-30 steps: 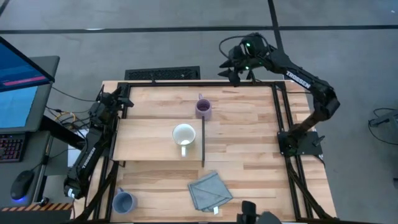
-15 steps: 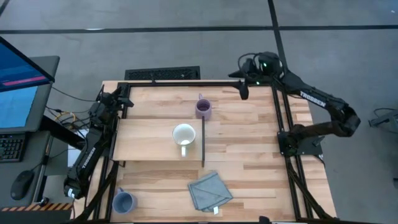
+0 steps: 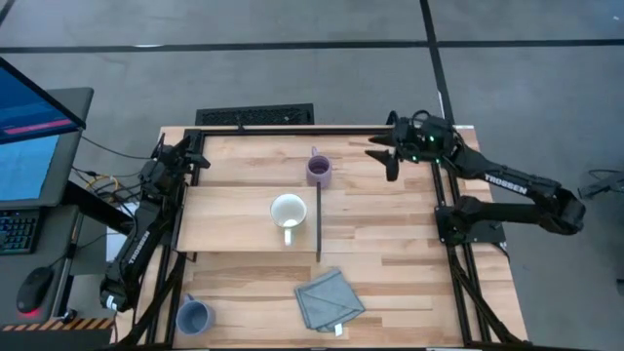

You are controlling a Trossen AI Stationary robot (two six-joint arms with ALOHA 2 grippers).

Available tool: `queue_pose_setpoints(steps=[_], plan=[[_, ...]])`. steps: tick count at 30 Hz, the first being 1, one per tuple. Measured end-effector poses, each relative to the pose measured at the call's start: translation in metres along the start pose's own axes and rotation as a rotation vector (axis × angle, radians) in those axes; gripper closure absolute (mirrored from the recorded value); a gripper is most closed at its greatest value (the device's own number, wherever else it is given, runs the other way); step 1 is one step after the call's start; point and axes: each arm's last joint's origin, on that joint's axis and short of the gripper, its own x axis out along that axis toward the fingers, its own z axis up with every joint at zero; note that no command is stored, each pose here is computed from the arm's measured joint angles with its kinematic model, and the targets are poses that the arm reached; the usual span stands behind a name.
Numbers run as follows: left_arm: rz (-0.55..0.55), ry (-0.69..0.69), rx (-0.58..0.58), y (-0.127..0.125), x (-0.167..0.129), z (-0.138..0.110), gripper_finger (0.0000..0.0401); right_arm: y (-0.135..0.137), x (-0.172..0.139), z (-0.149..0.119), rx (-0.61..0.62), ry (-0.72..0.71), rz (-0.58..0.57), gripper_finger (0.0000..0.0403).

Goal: Stack small to large cups/mugs on shelf
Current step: Put the purple mug on the shelf

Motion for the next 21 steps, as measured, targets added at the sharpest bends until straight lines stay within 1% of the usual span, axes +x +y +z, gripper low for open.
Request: queue_pose_setpoints(steps=[6, 12, 17, 21], plan=[[0.0, 0.0, -0.007, 0.0, 0.0, 0.0, 0.0242, 0.022, -0.017, -0.004, -0.048, -0.079, 0.063, 0.0173], [0.0, 0.0, 0.0, 0.0, 0.0, 0.0, 0.0242, 0.033, -0.036, -0.016, -0.046, -0.133, 0.027, 0.0173], [0.0, 0.0, 0.0, 0.0, 0.0, 0.0, 0.0242, 0.039, -0.046, -0.03, -0.045, -0.155, 0.043, 0.0173], [0.0, 0.0, 0.0, 0.0, 0.0, 0.0, 0.0242, 0.04, -0.05, -0.043, -0.024, -0.164, 0.003, 0.0173]])
